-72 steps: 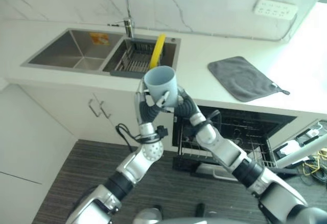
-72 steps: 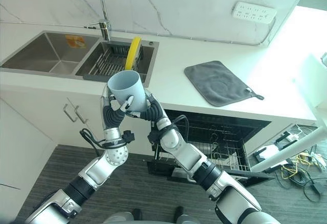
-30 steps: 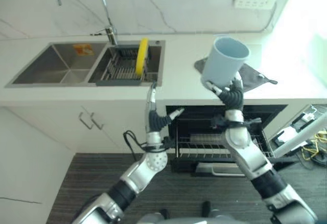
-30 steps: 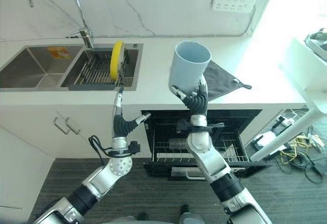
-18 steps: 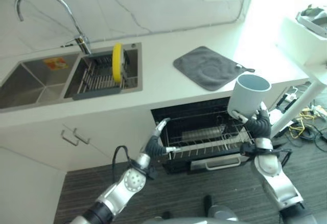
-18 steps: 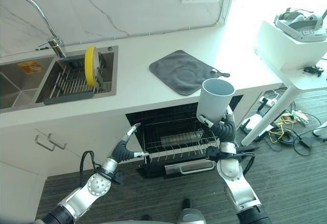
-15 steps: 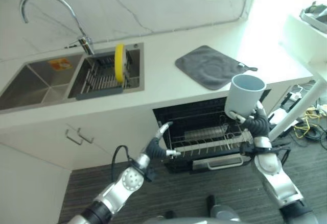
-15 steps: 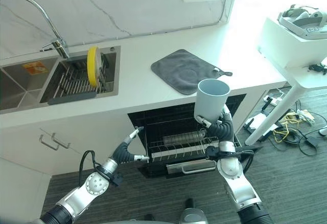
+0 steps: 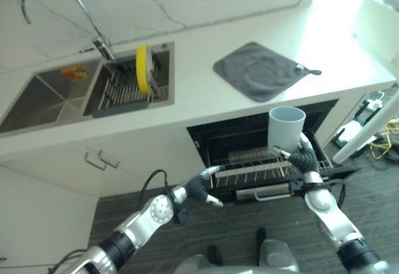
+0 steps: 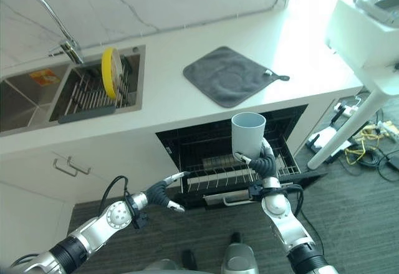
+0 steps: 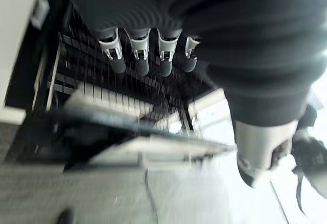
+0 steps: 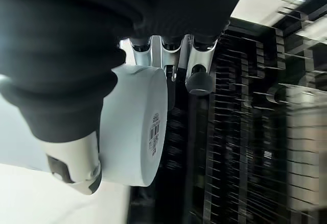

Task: Place the dishes in the dishwasher.

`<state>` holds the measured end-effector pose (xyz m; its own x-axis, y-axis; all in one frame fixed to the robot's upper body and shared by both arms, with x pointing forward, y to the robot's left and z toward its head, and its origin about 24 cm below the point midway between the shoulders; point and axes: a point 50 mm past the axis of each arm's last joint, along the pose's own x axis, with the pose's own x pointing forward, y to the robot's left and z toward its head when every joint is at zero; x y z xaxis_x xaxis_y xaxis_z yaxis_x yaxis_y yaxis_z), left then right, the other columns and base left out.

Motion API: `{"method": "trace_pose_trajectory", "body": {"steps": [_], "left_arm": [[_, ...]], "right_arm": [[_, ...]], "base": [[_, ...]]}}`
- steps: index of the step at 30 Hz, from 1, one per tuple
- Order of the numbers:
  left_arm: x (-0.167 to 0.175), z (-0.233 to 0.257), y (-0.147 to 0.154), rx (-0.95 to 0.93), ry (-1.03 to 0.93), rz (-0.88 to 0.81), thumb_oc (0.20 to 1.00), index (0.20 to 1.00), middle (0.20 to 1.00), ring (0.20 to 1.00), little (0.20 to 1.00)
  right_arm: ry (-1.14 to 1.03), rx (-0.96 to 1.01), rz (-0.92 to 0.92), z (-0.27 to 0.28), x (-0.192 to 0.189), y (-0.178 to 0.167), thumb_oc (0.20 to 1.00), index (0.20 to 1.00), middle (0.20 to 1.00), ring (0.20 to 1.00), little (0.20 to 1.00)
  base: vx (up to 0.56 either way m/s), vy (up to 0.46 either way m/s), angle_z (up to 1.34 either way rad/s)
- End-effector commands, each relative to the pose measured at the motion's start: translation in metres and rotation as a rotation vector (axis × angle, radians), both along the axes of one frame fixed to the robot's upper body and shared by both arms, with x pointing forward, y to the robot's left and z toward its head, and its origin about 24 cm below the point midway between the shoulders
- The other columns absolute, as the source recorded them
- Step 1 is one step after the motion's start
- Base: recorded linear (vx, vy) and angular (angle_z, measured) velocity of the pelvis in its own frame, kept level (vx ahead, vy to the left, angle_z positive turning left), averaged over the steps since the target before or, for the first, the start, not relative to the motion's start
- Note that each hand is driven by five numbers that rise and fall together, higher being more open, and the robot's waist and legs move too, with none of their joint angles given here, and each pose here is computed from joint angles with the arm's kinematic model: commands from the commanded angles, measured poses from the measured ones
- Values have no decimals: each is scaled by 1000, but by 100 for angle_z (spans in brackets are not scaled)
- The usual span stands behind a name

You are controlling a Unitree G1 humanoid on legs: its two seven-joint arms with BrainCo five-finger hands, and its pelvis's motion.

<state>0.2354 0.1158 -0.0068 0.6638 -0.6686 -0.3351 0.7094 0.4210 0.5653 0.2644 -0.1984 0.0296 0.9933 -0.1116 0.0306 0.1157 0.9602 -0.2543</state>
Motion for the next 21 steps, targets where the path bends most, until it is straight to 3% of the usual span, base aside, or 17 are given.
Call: {"method": "trace_pose_trajectory", "body": {"steps": [1,10,21], "left_arm": [[10,14,1,20,-68,-9,1000,1000,1000,1000,1000],[16,16,-1,35,-72,2,1000,1000,1000,1000,1000],[7,10,4,71,-61,-20,1000,1000,1000,1000,1000]], "right_arm": [[-182,41,11,36,19,11,200,200,200,200,200],[-180,125,-111,40,32,-13,200,200,200,200,200],[-134,28,-306,40,42,-34,200,200,200,200,200]], "base": [[-115,83,-1],[-38,27,-1],[21,-5,2]]}}
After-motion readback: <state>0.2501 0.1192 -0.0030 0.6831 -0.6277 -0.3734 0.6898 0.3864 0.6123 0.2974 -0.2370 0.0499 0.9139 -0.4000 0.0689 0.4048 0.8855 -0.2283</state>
